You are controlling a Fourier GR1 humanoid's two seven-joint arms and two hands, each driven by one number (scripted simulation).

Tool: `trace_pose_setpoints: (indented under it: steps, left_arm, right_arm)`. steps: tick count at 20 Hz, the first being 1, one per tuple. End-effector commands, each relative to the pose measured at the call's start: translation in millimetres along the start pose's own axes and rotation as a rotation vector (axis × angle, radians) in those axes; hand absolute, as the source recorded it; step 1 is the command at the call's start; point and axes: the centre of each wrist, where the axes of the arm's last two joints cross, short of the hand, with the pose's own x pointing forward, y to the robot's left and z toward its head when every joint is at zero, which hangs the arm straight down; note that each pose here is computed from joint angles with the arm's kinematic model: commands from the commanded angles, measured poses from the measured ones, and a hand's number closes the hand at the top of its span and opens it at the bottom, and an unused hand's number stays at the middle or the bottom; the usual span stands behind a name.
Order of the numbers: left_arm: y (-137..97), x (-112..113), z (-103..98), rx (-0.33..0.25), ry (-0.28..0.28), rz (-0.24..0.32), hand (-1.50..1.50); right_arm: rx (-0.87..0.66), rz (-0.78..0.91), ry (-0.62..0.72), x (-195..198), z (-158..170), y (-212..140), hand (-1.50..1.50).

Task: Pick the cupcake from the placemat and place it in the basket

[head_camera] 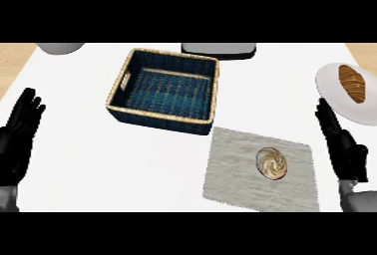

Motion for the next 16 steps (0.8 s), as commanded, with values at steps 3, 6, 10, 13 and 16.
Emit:
trace_pose_setpoints:
  steps: [3,6,10,13,16]
  left_arm:
    - [-20,-41,23,-0.081,0.243,0.055,0.00]
    - [-34,-77,39,-0.157,0.468,0.076,0.00]
    - [-43,-96,59,-0.214,0.546,0.066,0.00]
    - [-39,-104,68,-0.182,0.569,0.067,0.00]
    - [-55,-112,64,-0.196,0.591,0.062,0.00]
  right_arm:
    - [0.286,-0.235,-0.227,63,-30,28,1.50]
    - [0.525,-0.464,-0.448,114,-40,79,1.50]
    - [0.861,-0.358,-0.535,123,2,139,1.50]
    - [0.754,-0.179,-0.524,122,26,144,-1.50]
    - [0.702,0.002,-0.489,135,31,140,-1.50]
